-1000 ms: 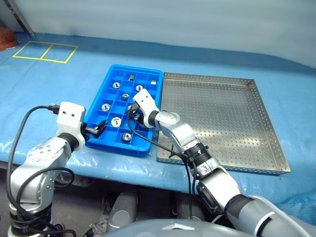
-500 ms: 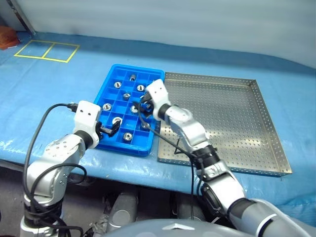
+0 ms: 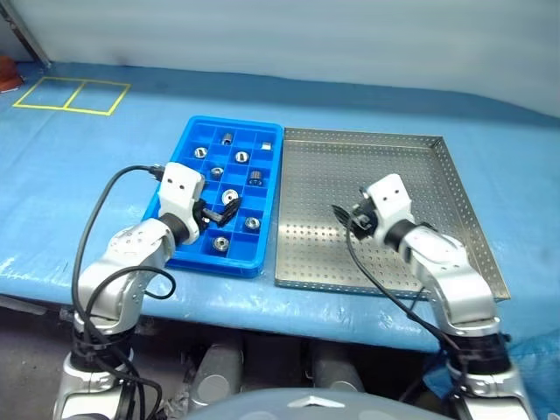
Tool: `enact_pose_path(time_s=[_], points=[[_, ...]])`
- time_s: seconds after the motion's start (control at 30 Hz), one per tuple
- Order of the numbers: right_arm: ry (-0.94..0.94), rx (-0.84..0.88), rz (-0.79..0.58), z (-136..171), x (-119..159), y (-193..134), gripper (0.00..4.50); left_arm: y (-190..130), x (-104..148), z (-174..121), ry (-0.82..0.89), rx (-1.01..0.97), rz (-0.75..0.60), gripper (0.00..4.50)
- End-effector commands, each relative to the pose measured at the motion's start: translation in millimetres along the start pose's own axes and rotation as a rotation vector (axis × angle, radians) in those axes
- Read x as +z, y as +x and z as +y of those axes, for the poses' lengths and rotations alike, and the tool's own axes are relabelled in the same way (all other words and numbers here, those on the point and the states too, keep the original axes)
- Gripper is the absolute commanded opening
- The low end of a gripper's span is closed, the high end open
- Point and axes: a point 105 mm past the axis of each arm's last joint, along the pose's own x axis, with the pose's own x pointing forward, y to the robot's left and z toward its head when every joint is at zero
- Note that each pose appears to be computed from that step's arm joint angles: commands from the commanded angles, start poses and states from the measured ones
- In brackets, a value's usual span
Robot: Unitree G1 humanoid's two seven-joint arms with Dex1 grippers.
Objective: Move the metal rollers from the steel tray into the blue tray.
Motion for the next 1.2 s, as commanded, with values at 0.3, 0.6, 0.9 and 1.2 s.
enact_pose_path(time_s=[0.3,0.6,0.9,1.2], points=[[-0.011,-0.09,-0.066,-24.9,16.7,-18.6,3.69,21.4,21.4,-3.5,0.094,-0.03,-0.083,4.5],[-0.003,-0.169,-0.069,-35.5,16.6,-23.0,3.69,29.6,36.0,-13.6,0.111,-0.07,-0.138,4.5],[-0.01,-0.17,-0.054,-38.5,17.3,-27.4,3.69,32.5,37.3,-12.9,0.098,-0.067,-0.143,4.5],[-0.029,-0.142,-0.048,-38.6,20.1,-22.2,3.69,27.9,36.3,-5.7,0.12,-0.033,-0.137,4.5]])
